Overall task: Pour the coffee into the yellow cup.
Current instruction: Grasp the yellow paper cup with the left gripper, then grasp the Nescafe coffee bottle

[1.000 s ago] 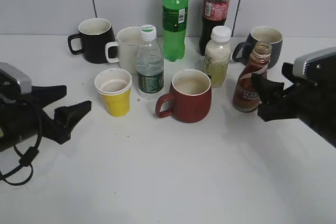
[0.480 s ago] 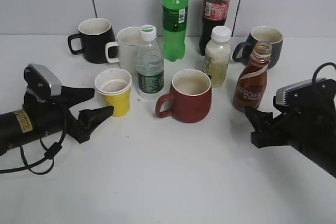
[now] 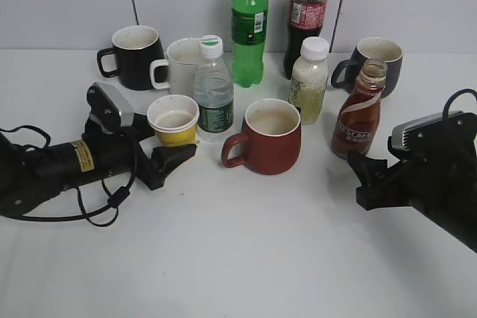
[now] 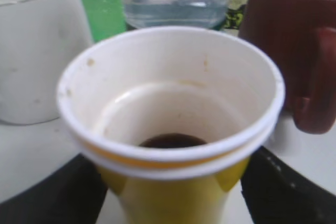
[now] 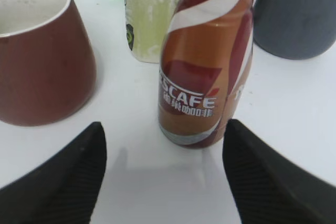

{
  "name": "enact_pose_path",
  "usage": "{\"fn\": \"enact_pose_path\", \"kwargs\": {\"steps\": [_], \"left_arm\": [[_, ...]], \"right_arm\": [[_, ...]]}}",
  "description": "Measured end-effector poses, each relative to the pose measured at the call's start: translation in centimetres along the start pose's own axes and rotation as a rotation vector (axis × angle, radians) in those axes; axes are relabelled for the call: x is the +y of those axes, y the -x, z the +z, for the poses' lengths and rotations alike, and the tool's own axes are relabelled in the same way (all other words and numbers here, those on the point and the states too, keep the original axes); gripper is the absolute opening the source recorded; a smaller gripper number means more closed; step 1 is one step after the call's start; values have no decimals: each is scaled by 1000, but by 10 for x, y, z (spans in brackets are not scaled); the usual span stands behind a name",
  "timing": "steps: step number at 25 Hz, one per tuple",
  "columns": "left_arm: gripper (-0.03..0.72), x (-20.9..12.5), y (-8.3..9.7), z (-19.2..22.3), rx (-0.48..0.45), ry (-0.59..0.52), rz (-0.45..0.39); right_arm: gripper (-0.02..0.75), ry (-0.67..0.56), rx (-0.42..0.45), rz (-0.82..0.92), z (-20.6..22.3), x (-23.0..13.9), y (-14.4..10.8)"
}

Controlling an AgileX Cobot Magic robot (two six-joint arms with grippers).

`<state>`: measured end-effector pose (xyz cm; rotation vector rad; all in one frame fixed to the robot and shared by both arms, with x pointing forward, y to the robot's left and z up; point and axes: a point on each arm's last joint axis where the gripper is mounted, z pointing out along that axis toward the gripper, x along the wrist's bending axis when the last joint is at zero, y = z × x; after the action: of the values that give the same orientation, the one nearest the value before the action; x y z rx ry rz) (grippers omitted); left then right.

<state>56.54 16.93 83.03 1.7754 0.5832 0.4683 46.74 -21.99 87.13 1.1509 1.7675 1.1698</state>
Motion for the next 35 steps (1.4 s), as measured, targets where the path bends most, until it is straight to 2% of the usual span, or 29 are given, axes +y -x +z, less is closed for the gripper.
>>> {"fn": "enact_pose_path", "kwargs": {"steps": [9,13,15,18,25,29,35], "left_arm": [[576,-6,-9,22,24,17,-1],[472,-5,-9,22,23,25,-1],[411,-5,-9,22,21,26,0],[371,-3,-8,19,22,22,-2],[361,11,4,-1,22,21,-5],[360,16,9,-9,22,21,-8],[358,20,16,-17,-4,20,1]], "right_arm": [[519,47,-5,1,13,9,1],[530,30,-3,2,22,4,0],[570,12,-4,6,28,-2,0],[628,-4,-22,46,36,-8,1],[647,16,-105,109,56,-8,8],[645,40,-116,114,73,-7,9],[576,26,-120,117,92,-20,8]]}}
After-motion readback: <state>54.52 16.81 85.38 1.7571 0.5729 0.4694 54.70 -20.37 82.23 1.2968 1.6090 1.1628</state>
